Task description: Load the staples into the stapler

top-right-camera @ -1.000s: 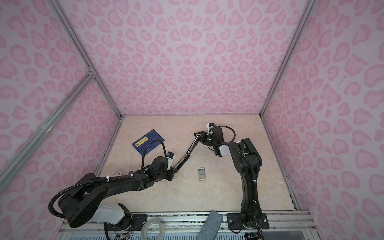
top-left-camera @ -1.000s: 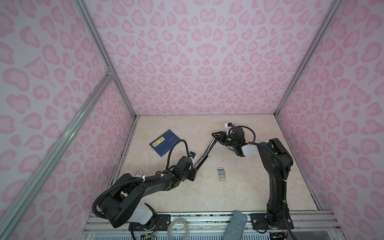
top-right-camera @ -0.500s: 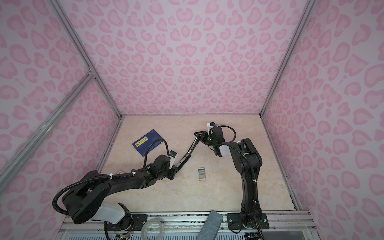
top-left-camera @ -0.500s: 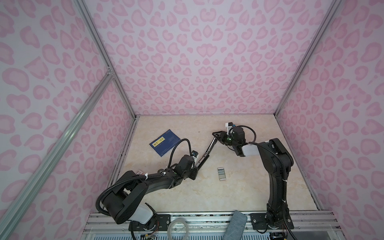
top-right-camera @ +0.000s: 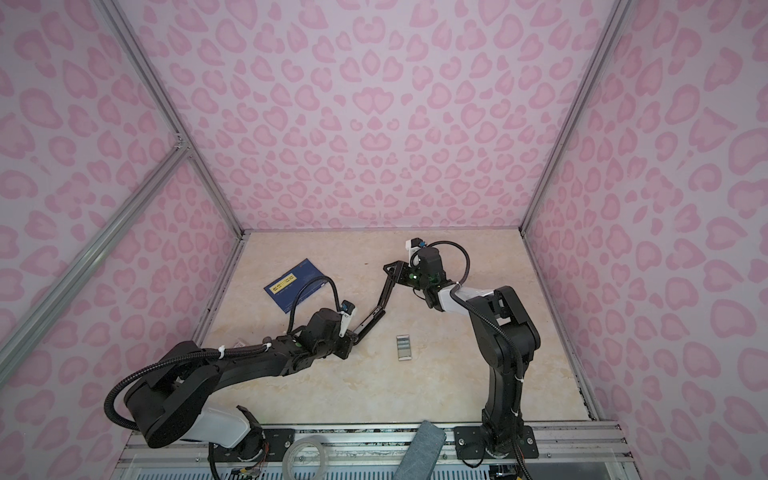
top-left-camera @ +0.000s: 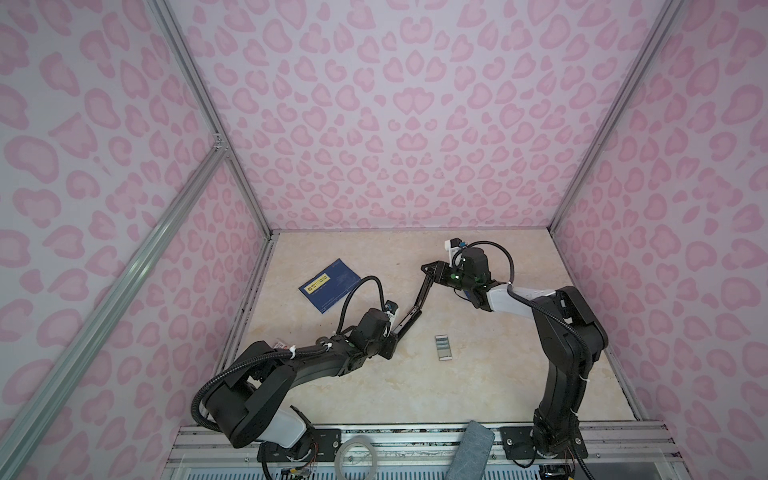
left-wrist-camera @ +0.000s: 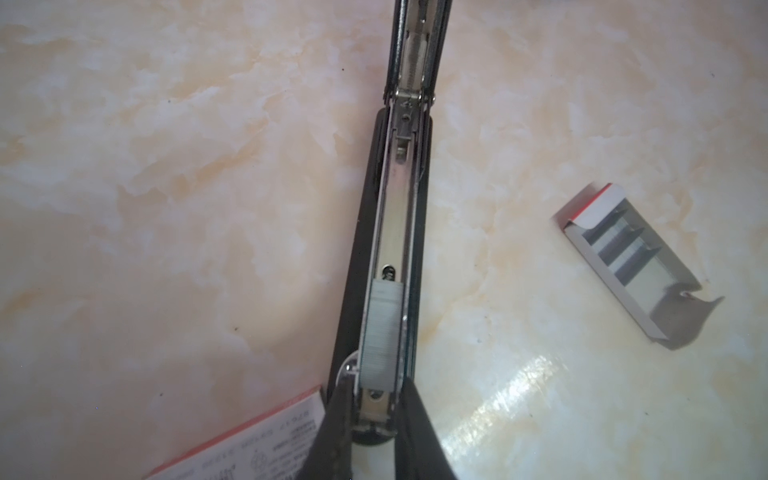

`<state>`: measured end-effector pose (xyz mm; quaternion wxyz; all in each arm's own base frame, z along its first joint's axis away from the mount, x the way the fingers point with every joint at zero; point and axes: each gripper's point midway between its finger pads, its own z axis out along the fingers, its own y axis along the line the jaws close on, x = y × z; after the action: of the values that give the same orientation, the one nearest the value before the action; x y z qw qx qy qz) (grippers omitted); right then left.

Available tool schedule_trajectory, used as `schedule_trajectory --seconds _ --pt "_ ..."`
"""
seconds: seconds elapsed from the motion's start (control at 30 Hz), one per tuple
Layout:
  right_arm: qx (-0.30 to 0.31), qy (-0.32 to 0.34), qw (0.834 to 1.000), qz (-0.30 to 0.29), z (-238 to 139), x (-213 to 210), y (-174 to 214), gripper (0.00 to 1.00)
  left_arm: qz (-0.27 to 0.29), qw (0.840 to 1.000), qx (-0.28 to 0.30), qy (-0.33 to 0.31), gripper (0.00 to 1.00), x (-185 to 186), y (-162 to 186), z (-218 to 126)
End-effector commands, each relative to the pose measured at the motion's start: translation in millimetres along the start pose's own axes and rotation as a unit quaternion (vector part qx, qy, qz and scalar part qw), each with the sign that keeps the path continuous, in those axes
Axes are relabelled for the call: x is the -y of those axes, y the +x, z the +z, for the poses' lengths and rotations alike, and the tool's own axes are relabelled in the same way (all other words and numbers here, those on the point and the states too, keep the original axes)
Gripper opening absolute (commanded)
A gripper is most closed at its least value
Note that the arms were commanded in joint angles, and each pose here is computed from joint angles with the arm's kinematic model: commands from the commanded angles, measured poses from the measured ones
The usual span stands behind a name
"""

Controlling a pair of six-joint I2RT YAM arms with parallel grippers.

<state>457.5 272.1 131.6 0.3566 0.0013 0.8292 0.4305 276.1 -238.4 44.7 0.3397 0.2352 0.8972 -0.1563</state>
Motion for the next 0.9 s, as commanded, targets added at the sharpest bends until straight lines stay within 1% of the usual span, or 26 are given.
schedule_trajectory --seconds 0.0,0.1,0.33,0.57,0.87 --pt "-0.026 0.038 0.998 -0.044 -3.4 1.7 17.0 0.36 -0.011 0.999 0.034 0.003 0.05 2.5 -22.2 -3.5" --pt "-0.032 0.052 0.995 -0.077 -5.6 -8.9 22.1 0.36 -0.011 0.999 0.039 0.005 0.05 3.6 -26.3 -5.2" --pt "-0.045 0.057 0.988 -0.134 -7.5 -35.9 40.1 0.36 -0.017 0.998 0.052 0.011 0.05 6.0 -33.9 -11.3" --pt "-0.050 0.058 0.985 -0.157 -8.3 -47.2 50.6 0.36 -0.018 0.997 0.072 0.018 0.05 9.0 -46.2 -20.5" --pt "-0.061 0.049 0.980 -0.183 -6.4 -65.2 67.8 0.37 -0.019 0.996 0.079 0.022 0.04 11.1 -52.0 -23.7"
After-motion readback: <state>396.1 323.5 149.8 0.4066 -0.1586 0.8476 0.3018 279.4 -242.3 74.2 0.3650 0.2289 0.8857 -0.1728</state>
